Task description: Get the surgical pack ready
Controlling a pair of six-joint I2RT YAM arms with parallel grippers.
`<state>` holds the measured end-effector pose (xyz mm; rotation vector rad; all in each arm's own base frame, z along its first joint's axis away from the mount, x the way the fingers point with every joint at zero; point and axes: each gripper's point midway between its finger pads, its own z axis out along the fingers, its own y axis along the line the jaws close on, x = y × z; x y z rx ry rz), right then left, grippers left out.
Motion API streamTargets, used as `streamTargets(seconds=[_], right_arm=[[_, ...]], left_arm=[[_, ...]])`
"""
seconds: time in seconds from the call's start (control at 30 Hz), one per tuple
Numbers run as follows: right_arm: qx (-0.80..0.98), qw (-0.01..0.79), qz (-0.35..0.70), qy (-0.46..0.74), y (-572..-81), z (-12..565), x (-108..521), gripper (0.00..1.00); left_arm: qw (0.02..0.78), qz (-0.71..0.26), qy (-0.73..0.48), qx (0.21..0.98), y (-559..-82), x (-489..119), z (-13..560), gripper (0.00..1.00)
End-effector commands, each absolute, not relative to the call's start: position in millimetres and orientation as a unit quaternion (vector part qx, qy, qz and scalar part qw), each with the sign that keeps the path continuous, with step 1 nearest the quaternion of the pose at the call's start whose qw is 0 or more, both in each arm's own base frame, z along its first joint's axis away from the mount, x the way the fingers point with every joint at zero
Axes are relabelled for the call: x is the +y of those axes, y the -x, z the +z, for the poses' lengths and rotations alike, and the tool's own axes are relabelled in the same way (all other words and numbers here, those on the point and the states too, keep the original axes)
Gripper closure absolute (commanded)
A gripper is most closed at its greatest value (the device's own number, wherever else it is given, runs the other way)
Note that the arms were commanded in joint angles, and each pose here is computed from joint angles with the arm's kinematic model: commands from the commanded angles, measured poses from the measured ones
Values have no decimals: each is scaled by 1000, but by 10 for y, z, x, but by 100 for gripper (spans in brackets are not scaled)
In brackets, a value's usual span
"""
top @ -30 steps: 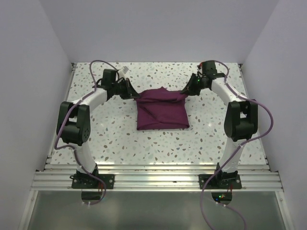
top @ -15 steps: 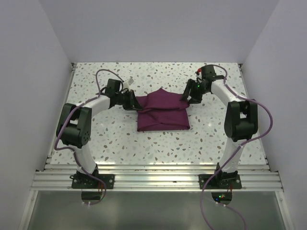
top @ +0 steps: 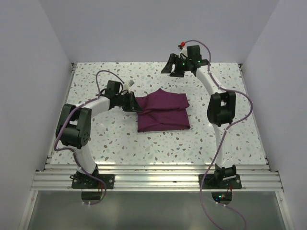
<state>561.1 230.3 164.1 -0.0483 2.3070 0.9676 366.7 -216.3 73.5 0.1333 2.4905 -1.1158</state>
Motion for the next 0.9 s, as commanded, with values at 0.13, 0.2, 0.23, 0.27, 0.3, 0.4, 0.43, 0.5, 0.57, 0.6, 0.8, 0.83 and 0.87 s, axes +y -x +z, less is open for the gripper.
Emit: streamTargets(seconds=[0.13,0.2,0.23,0.27,0.3,0.4,0.43,0.5,0.57,0.6,0.8,0.83,0.87], right_arm=[[885,255,390,23,-5537,1265,2642,26],[890,245,384,13,-5468,1213,2630,27],[894,245,375,6,-5458,1194,2606,28],[896,248,368,-1,-5453,1234,2570,28],[900,247,359,-10,-5438,1225,2543,28],[903,266,338,-22,-5436,1402,2457,29],[905,267,330,-28,-5414,1450,2421,29],[905,284,314,-37,-5384,1649,2340,30],[906,283,314,-40,-5292,1742,2315,33],[910,265,317,-41,-5191,1657,2317,35],[922,236,305,-24,-4707,1559,2205,43],[923,242,300,-23,-4708,1553,2160,43],[923,243,296,-20,-4692,1562,2139,43]], left_arm=[[195,-394,-68,896,-3506,-2114,712,68],[217,-395,-83,889,-3522,-2112,855,57],[227,-394,-87,886,-3530,-2102,901,53],[239,-391,-96,883,-3541,-2094,954,50],[253,-389,-101,880,-3551,-2080,1052,46],[273,-384,-108,876,-3563,-2014,1195,42],[281,-382,-106,874,-3604,-1972,1255,41],[303,-377,-99,870,-3702,-1918,1385,39],[326,-373,-96,863,-3869,-1898,1556,38],[326,-372,-95,864,-3944,-1908,1533,37],[353,-378,-93,851,-4552,-2020,1629,34],[366,-380,-95,844,-4670,-2038,1719,31],[366,-386,-94,842,-4738,-2072,1728,30]])
